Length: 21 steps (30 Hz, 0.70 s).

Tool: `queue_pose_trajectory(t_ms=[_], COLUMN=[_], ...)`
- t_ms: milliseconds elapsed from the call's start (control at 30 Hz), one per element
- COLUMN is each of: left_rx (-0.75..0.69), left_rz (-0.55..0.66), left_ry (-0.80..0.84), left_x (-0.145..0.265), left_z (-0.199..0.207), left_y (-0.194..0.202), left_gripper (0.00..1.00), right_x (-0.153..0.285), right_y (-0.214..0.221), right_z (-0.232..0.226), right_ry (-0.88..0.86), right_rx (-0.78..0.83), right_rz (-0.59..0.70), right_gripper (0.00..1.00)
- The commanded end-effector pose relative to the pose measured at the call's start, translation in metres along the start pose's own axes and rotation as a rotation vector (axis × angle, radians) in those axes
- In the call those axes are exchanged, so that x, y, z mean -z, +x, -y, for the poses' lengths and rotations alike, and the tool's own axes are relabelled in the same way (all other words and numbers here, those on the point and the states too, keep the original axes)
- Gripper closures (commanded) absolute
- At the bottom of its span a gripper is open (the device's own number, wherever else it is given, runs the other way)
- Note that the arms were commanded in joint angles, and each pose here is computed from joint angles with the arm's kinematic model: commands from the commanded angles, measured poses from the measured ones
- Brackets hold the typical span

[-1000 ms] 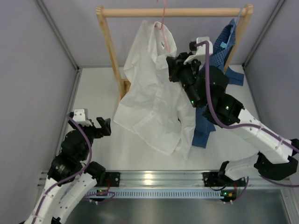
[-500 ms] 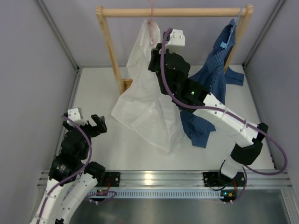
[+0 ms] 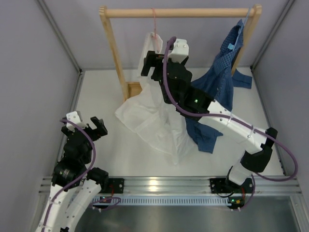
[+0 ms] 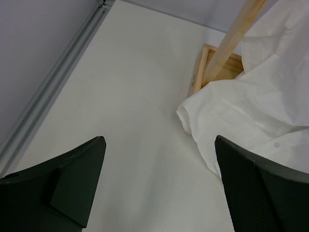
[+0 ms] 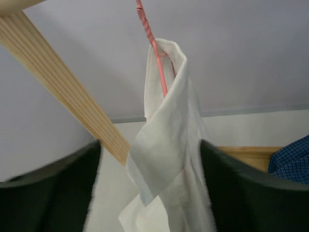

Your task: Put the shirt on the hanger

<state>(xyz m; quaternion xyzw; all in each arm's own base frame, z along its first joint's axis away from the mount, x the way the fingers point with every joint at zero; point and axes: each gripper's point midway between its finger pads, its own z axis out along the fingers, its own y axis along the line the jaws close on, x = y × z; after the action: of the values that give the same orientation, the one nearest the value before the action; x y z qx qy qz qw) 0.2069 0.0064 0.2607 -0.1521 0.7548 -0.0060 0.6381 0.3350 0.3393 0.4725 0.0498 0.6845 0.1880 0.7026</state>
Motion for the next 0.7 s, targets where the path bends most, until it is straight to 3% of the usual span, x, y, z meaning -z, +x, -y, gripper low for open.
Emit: queue_pose_trajectory(t_ms=[0,33,200,233,267,367,400,533,667], left_rx=[0.019,0.018,0.008,0.003,0.004,0.002,0.001,0.014,0.017], left_rz=[0.014,0.015,-0.004,-0.012,-0.015,-0.01,-0.005,0.027,0.052], left_ry=[0.0,-0.01,-0.021,-0.017,-0.014,-0.01,-0.015,-0.009,0.003], left_x=[0.002,0.002,-0.003,-0.004,-0.005,-0.005,-0.005,-0.001,0.004], left_z=[0.001,-0.001,0.001,0.002,0.003,0.003,0.002,0.0,-0.002], left_y=[-0.009,-0.009,-0.006,-0.005,-0.005,-0.006,-0.006,-0.009,-0.012], left_gripper=[0.02,0.02,0.02,0.02,0.02,0.02,0.02,0.02,0.02], right_x=[0.023,0.031,0.066,0.08,0.086,0.114,0.121,0.173,0.204], right_y=[-0.047,-0.054,-0.033,-0.045,-0.022,-0.024,0.004,-0.014,-0.008], right_z=[-0.008,-0.006,0.01,0.021,0.034,0.075,0.091,0.151,0.201], right_ry=[-0.085,-0.099,-0.196,-0.219,-0.217,-0.218,-0.218,-0.263,-0.197], right_rx=[-0.108,-0.12,-0.014,-0.01,0.085,0.173,0.234,0.203,0.19], right_rz=[0.064,0.06,-0.026,-0.019,-0.074,-0.084,-0.13,-0.079,-0.155], right_gripper=[0.08,0.01,0.0,0.0,0.01,0.01,0.01,0.01,0.01])
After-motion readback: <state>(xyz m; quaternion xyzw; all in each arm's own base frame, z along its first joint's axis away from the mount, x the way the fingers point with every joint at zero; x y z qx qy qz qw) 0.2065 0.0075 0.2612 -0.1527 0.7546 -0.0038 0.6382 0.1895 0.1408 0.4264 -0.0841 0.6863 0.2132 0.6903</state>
